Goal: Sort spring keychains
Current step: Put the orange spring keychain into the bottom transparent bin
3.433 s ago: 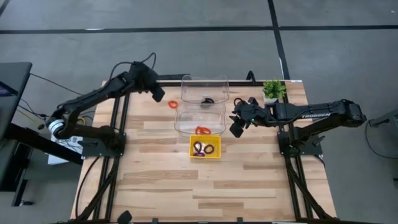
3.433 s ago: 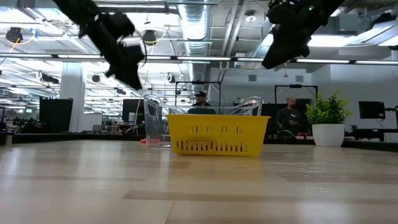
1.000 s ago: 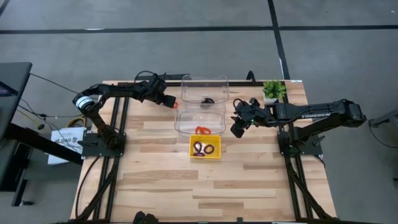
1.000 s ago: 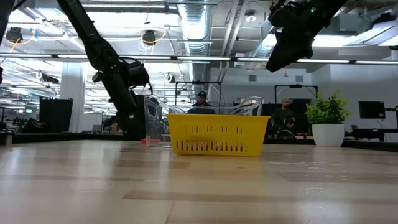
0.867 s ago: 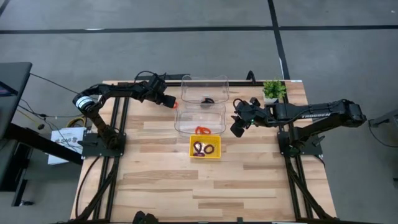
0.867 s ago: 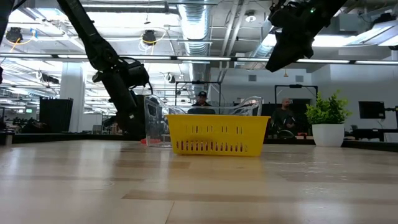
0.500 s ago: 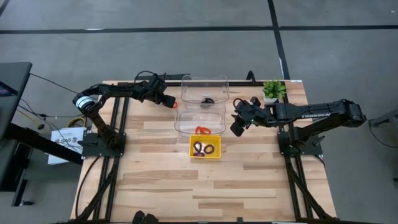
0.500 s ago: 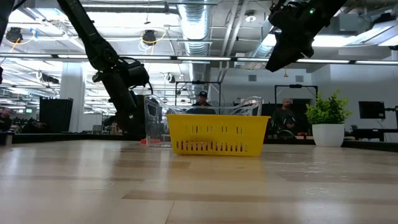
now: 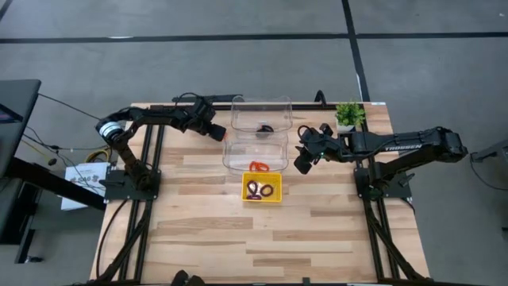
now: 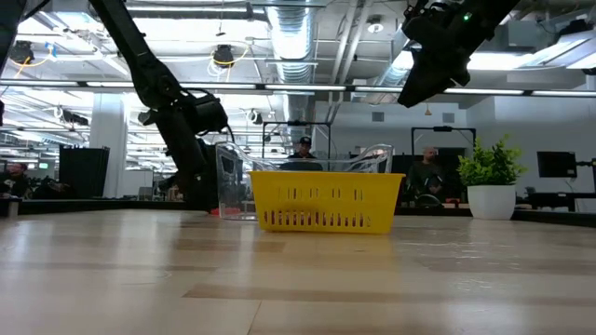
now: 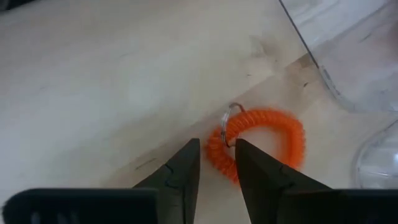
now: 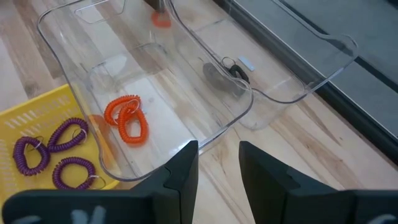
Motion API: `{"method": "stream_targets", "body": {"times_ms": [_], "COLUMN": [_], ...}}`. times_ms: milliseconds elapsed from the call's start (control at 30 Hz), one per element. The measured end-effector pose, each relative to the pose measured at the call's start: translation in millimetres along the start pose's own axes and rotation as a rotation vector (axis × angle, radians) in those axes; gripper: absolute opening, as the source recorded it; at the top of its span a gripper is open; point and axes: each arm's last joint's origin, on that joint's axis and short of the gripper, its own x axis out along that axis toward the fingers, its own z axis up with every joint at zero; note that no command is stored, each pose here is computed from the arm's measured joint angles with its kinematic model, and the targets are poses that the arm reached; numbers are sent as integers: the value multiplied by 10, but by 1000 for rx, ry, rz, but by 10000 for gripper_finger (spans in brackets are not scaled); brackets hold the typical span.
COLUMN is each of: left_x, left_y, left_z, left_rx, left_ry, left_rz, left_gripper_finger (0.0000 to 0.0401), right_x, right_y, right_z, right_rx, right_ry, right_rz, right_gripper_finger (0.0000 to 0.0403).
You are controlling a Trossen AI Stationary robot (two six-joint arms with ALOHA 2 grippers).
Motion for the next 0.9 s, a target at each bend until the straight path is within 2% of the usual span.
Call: {"method": "stream_targets", "body": {"times_ms": [267,367,500,600,900], "left_x": [144,49,-123,-238,-334], "left_y": [5,14,83,179,378], "left_z": [-55,-49,-83,-102,-157], "left_rx": [18,55,100,83,69], "left_ry": [56,50,81,110,209], "left_rz": [14,40,137,201,235], "left_gripper_finger": [100,100,100,100,92], "right_x": [-1,-1,-1,-1,-2], "right_y": [3,3,4,5,7], "right_z": [-1,-1,1,5,6], "right_rx": [5,17,19,21,22], "right_ry": [1,1,-2,-6,-7], "right_rz": [4,4,5,7,7], "right_gripper_finger": [107,107,107,107,107]}}
